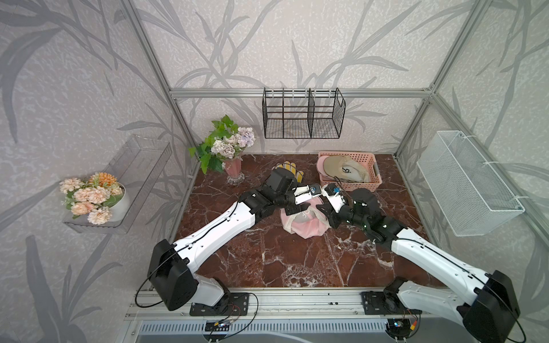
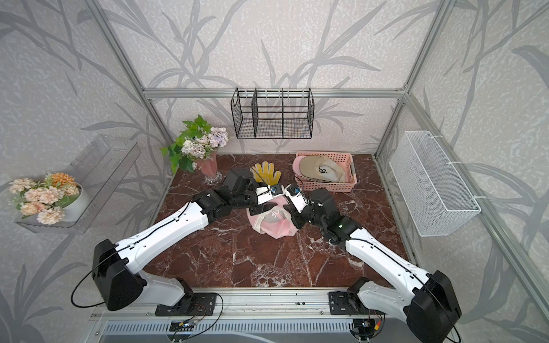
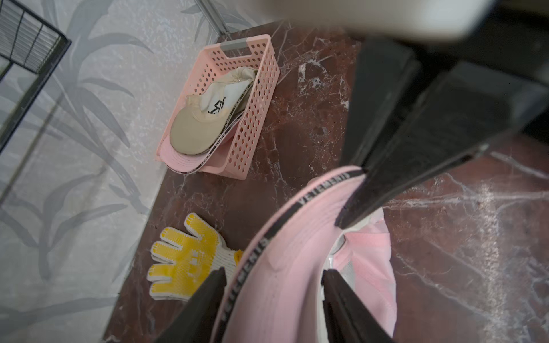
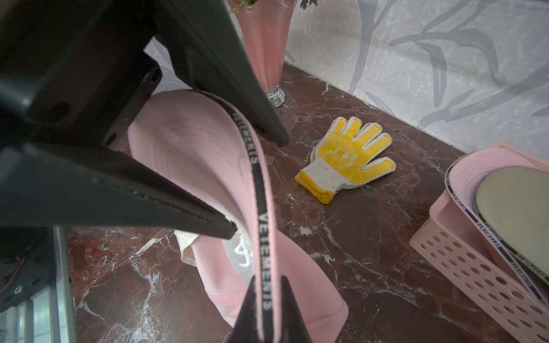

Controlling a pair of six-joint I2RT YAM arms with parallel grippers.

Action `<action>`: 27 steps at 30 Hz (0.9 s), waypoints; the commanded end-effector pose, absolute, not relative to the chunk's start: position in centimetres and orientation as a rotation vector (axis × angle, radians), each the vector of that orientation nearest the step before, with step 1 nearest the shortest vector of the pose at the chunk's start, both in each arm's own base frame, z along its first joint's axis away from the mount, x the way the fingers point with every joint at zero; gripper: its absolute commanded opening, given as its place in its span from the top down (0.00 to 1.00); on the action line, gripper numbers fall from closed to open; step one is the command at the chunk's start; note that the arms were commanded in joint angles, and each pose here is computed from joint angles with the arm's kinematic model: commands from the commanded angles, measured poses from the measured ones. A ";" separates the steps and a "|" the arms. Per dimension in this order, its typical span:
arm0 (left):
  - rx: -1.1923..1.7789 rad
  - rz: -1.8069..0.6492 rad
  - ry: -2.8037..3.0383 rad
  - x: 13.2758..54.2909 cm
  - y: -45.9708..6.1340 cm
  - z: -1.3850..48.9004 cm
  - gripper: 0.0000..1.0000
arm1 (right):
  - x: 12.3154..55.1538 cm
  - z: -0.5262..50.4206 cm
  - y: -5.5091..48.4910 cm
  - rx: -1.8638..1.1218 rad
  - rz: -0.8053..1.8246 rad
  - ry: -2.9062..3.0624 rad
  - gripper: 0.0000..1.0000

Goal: Turn the baseball cap inside out
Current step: Turn over the baseball cap.

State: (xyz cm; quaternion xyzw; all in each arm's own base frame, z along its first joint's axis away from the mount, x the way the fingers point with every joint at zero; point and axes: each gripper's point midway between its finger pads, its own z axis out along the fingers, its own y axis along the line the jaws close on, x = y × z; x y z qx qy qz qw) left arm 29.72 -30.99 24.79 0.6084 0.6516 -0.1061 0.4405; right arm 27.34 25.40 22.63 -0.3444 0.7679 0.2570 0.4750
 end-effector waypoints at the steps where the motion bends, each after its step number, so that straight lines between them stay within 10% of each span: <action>1: 1.553 -0.320 1.586 28.6 -31.5 24.7 0.70 | 27.1 26.2 25.9 -0.804 0.690 1.753 1.00; 4: 1.549 -0.327 1.562 28.4 -31.6 24.8 1.00 | 26.9 25.9 26.1 -0.806 0.730 1.750 1.00; 13: 1.461 -0.351 1.483 28.2 -30.8 28.3 1.00 | 27.5 22.4 25.5 -0.836 0.840 1.812 0.67; 27: 1.478 -0.369 1.420 27.0 -29.0 30.8 1.00 | 29.0 17.5 24.7 -0.939 0.760 1.849 0.56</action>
